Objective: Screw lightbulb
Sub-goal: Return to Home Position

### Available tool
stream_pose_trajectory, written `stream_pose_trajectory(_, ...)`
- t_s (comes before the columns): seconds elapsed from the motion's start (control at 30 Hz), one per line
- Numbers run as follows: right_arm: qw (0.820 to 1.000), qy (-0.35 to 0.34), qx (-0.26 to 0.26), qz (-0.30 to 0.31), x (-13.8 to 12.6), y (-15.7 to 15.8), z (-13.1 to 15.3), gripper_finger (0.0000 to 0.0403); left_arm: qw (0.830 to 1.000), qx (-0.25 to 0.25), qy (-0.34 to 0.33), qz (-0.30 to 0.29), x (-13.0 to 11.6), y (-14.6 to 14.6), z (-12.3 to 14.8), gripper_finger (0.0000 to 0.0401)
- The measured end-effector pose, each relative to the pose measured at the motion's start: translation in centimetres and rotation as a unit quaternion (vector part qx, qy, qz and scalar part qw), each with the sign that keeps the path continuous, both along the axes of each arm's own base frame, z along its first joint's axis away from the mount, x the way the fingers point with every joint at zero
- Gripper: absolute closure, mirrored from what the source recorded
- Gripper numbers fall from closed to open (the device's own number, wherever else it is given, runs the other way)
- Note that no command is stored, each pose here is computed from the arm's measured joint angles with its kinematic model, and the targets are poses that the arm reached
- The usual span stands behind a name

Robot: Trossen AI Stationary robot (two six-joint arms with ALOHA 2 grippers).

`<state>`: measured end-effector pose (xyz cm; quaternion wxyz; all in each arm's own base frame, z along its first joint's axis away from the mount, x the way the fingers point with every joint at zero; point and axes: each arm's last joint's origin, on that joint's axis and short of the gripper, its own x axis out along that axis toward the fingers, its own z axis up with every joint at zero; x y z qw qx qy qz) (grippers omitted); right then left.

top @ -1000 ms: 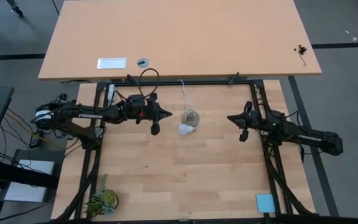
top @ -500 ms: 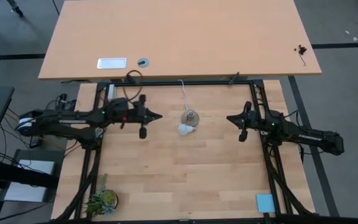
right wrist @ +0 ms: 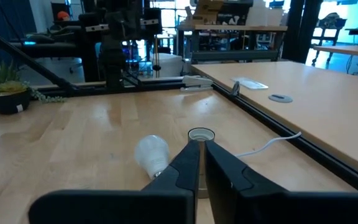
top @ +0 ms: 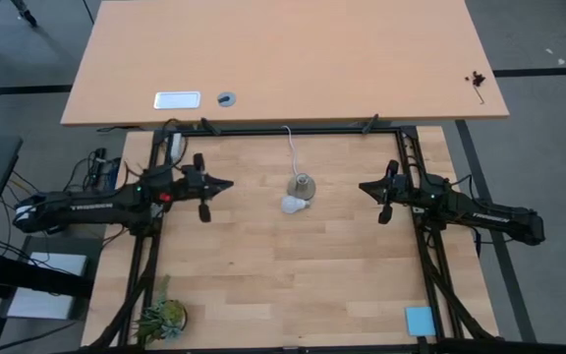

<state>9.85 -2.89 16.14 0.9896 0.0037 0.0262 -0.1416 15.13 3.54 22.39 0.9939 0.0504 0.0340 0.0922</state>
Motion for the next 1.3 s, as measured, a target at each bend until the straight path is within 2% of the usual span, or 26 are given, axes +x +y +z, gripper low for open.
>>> stream_pose_trajectory(0.3,1.0,0.0,0.0,0.0,0.0,0.0,0.0,0.0368,0.998,-0.012,0.01,0.057,-2.4,-0.3,-4.0,0.0401)
stream_pose_trajectory(0.67,1.0,0.0,0.0,0.0,0.0,0.0,0.0,0.0367,0.994,-0.004,0.025,0.105,-4.5,-0.5,-6.4,0.0401)
stream_pose_trajectory(1.03,1.0,0.0,0.0,0.0,0.0,0.0,0.0,0.0369,0.998,-0.028,-0.019,0.051,-5.2,-1.5,-6.0,0.0401)
stream_pose_trajectory(1.2,1.0,0.0,0.0,0.0,0.0,0.0,0.0,0.0367,0.999,-0.028,-0.01,-0.018,-5.1,-2.0,-6.2,0.0401)
stream_pose_trajectory(1.3,1.0,0.0,0.0,0.0,0.0,0.0,0.0,0.0369,0.998,-0.027,-0.027,-0.053,-5.1,-2.2,-5.8,0.0401)
